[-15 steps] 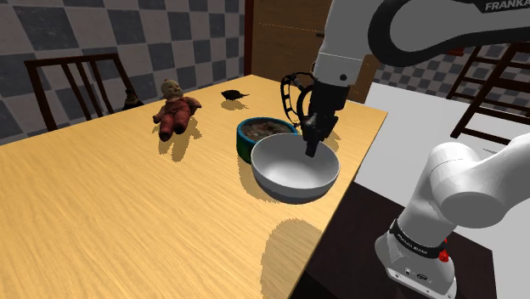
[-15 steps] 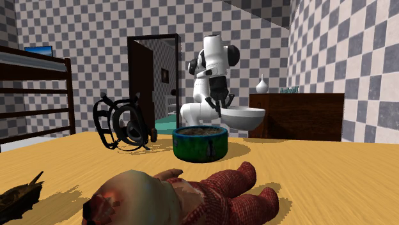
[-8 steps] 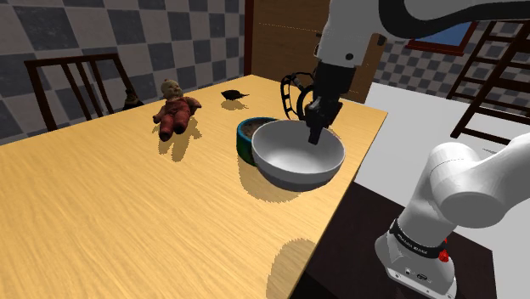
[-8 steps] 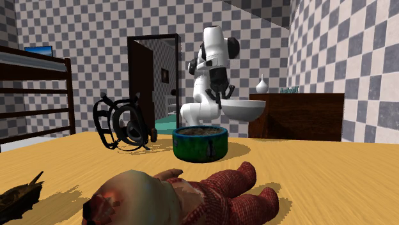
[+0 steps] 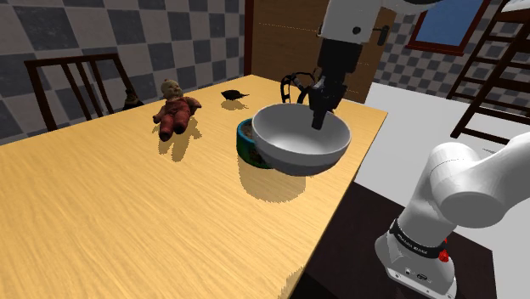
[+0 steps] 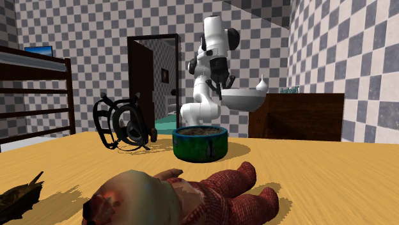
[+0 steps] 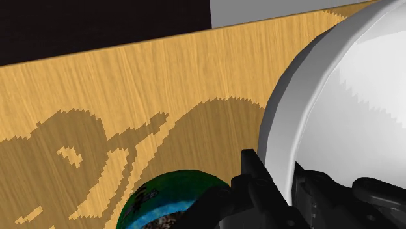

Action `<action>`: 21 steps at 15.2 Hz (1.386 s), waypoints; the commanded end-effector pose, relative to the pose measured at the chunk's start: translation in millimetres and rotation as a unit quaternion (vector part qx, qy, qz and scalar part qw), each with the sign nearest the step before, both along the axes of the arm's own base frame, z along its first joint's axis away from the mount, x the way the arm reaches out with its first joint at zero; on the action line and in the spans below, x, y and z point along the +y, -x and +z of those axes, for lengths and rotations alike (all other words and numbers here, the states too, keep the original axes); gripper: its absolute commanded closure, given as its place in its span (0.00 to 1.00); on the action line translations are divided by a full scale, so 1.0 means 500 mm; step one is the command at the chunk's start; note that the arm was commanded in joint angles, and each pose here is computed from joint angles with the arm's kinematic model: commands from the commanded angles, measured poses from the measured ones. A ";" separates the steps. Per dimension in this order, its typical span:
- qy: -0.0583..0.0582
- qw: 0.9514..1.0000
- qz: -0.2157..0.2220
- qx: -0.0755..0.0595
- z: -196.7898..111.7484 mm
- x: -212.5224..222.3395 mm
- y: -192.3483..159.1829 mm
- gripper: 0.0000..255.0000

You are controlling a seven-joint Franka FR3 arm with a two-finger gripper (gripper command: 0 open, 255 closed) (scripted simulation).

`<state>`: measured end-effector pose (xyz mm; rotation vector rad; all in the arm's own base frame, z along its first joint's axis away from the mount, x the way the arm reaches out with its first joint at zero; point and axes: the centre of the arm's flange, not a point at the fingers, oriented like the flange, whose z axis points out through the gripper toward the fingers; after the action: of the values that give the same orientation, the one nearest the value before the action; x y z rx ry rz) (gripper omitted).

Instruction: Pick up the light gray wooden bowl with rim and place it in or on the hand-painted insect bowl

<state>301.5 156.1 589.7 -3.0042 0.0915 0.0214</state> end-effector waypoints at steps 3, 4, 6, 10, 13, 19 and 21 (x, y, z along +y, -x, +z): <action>0.000 1.000 0.000 0.000 0.045 -0.002 -0.001 1.00; 0.000 1.000 0.000 0.000 0.050 -0.002 -0.001 1.00; 0.000 1.000 0.000 0.000 0.054 -0.035 -0.042 1.00; 0.000 1.000 0.000 0.000 0.063 -0.099 -0.125 1.00; 0.000 1.000 0.000 0.000 0.070 -0.148 -0.188 1.00; 0.000 1.000 0.000 0.000 0.083 -0.245 -0.312 1.00; 0.000 1.000 0.000 0.000 0.089 -0.284 -0.363 1.00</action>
<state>472.7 25.3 631.0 -3.0035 0.0926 0.0210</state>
